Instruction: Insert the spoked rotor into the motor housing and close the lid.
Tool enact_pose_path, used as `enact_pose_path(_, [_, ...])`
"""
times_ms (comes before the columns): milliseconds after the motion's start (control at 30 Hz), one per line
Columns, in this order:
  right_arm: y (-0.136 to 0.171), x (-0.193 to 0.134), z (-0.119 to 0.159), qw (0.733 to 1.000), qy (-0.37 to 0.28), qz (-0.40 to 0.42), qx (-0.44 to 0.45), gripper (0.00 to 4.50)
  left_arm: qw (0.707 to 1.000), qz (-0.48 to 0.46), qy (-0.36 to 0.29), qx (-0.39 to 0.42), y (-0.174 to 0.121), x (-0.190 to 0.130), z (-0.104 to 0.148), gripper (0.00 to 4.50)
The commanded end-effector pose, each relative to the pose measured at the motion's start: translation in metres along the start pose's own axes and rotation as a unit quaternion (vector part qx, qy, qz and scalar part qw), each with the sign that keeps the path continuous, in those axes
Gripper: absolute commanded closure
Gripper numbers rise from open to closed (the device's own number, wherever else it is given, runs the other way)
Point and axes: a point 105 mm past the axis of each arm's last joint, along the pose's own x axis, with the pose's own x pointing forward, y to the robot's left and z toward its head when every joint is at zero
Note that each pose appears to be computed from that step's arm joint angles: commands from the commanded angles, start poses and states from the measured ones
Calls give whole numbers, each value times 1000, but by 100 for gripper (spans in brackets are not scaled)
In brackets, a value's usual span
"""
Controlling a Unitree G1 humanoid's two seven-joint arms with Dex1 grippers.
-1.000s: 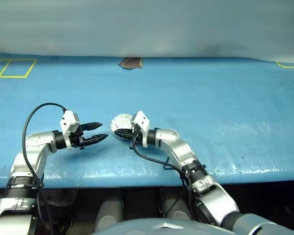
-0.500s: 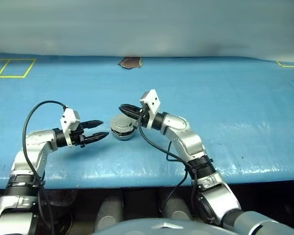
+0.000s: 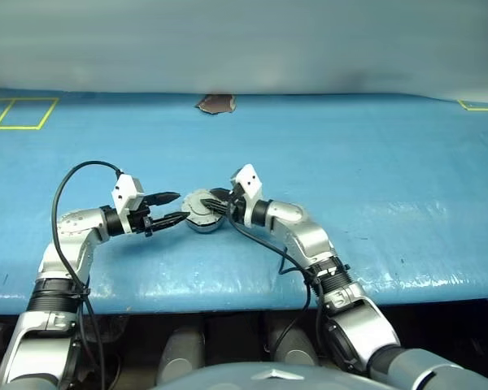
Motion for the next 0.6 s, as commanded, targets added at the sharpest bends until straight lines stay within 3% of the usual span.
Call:
enact_pose_path(33, [11,3,10,999,-12,31,-14,260,1000,7,-9,16,3,-3,7,151])
enact_pose_path(67, [12,3,10,999,-9,33,-18,260,1000,8,-8,16,3,-4,6,151])
enact_pose_path(167, [13,4,8,999,-4,35,-26,199,1000,18,-3,15,5,-6,4,151])
enact_pose_path(300, [13,7,3,999,8,28,-37,72,1000,20,-3,12,4,-7,3,151])
enact_pose_path(600, [11,10,-9,998,33,19,-50,72,1000,24,-2,8,4,-10,1,151])
